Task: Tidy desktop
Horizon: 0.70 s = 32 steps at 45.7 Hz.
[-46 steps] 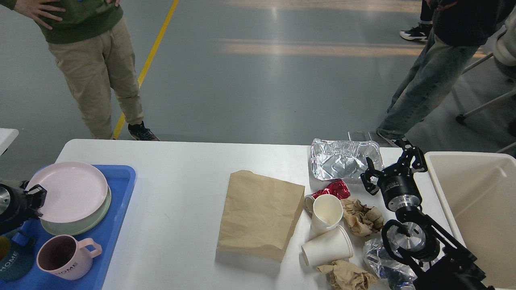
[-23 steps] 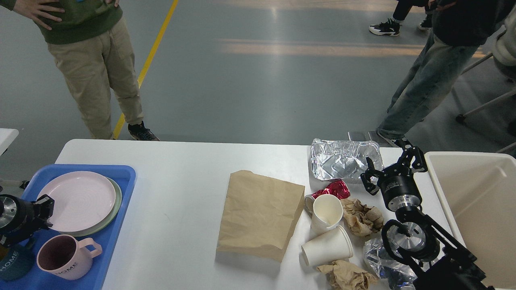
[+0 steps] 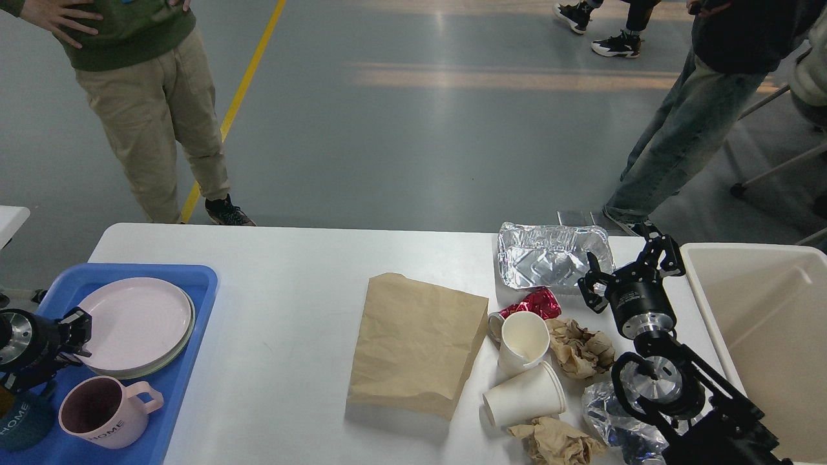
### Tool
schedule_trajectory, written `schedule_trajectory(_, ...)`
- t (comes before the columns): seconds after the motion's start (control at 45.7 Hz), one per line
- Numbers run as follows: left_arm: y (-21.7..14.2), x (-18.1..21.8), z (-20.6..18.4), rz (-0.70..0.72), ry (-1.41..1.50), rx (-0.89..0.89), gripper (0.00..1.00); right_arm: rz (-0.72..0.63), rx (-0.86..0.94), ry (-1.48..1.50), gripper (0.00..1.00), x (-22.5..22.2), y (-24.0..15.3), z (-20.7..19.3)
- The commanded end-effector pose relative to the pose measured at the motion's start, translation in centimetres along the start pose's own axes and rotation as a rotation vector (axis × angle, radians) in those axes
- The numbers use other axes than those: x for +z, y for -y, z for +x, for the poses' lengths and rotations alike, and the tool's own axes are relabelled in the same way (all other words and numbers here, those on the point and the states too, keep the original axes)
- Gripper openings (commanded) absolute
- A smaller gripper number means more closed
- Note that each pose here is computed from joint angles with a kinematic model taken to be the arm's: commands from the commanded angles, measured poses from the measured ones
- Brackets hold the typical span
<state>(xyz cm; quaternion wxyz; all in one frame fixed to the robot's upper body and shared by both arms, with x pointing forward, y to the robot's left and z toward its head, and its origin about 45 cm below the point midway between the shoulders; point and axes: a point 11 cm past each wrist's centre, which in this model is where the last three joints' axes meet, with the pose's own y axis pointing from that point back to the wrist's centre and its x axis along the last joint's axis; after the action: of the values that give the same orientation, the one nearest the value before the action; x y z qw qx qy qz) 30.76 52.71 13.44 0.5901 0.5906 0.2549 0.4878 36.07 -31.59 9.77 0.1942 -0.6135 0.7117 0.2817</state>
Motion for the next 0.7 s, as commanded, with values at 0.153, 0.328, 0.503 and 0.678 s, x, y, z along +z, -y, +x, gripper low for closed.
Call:
schedule_trajectory(0.153, -0.5, 1.6, -0.2, -0.039, -0.011, -0.027, 0.97, 0.000, 0.000, 0.000, 1.00, 0.0, 0.0, 0.0)
schedule_trajectory(0.328, -2.4, 4.5, 1.2, -0.195, -0.126, -0.032, 0.97, 0.000, 0.000, 0.000, 1.00, 0.0, 0.0, 0.0)
schedule_trajectory(0.503, -6.6, 9.8, 3.4, -0.521, -0.351, -0.076, 0.97, 0.000, 0.000, 0.000, 1.00, 0.0, 0.0, 0.0)
schedule_trajectory(0.678, -7.6, 13.9, 1.5, -0.807, -0.591, -0.265, 0.97, 0.000, 0.000, 0.000, 1.00, 0.0, 0.0, 0.0)
